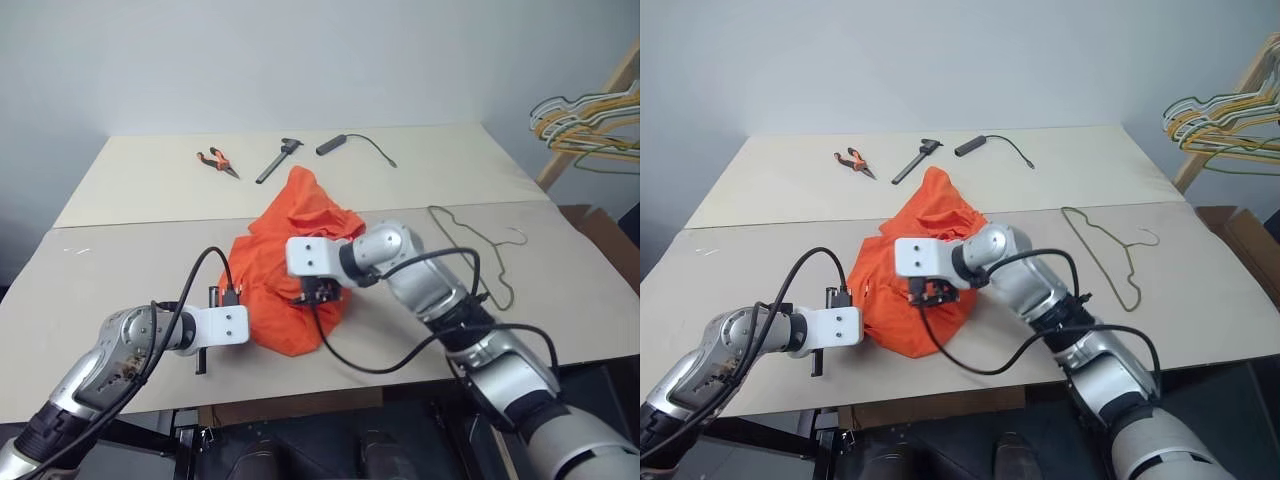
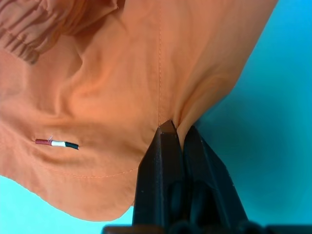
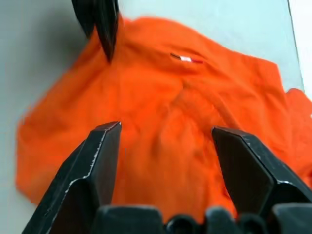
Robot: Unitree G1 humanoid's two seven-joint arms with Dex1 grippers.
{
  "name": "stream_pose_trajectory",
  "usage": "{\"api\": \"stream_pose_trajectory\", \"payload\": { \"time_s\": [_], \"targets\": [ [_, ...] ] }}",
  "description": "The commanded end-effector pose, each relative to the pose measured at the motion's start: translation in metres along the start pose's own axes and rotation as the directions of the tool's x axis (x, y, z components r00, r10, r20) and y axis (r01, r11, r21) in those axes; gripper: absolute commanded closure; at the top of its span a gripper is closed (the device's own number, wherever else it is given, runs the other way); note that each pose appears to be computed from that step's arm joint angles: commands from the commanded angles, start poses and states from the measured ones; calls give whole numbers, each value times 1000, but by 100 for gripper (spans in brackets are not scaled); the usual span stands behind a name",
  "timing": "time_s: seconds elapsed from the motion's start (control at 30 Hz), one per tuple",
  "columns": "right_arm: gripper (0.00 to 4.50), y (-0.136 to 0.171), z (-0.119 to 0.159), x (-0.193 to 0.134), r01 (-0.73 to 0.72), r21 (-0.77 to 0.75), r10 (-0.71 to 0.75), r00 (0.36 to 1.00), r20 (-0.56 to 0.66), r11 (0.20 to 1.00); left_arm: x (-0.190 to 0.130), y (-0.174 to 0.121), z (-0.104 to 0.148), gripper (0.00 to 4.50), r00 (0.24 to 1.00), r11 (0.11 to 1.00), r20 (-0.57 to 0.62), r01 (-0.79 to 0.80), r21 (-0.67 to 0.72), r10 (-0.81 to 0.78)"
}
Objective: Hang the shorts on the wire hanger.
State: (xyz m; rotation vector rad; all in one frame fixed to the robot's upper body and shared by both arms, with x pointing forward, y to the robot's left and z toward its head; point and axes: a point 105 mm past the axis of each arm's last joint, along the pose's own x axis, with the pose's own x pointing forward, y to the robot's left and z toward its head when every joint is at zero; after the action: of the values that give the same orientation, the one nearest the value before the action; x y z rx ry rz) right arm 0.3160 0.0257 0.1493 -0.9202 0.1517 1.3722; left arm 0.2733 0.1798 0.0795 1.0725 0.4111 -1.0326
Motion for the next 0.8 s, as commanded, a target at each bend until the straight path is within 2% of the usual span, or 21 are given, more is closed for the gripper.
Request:
{"api": "stream_pose_trajectory", "payload": {
  "time_s": [0.03, 0.1, 0.2, 0.3, 0.47, 0.57, 0.67, 0.73, 0.8],
  "targets": [
    [101, -8, -1, 0, 145, -56, -150, 985, -87, 988, -3, 4, 5, 448, 1000, 1000, 16, -15, 9, 15],
    [101, -12, -7, 4, 211, -58, -217, 968, -129, 976, -2, 4, 6, 448, 1000, 1000, 18, -12, 10, 12],
    [163, -25, -15, 4, 320, -59, -326, 930, -172, 946, -2, 4, 7, 450, 1000, 1000, 22, -8, 13, 8],
    [255, -27, -24, 2, 342, -79, -351, 914, -205, 936, -1, 5, 7, 450, 1000, 1000, 24, -7, 14, 6],
    [436, -16, -27, 2, 293, -61, -299, 932, -204, 954, 0, 6, 7, 450, 1000, 1000, 27, -8, 15, 7],
    [447, -11, -27, 1, 275, -2, -271, 944, -188, 961, 0, 7, 7, 450, 1000, 1000, 28, -12, 13, 12],
    [447, -14, -21, -7, 290, 149, -272, 953, -132, 945, 1, 9, 6, 450, 1000, 1000, 27, -15, 11, 15],
    [447, -21, -17, -17, 325, 259, -313, 946, -87, 910, 1, 10, 6, 450, 999, 1000, 28, -21, 7, 21],
    [447, -32, -17, -36, 390, 395, -404, 913, -51, 832, 1, 12, 7, 450, 999, 999, 29, -33, 0, 33]
  ]
}}
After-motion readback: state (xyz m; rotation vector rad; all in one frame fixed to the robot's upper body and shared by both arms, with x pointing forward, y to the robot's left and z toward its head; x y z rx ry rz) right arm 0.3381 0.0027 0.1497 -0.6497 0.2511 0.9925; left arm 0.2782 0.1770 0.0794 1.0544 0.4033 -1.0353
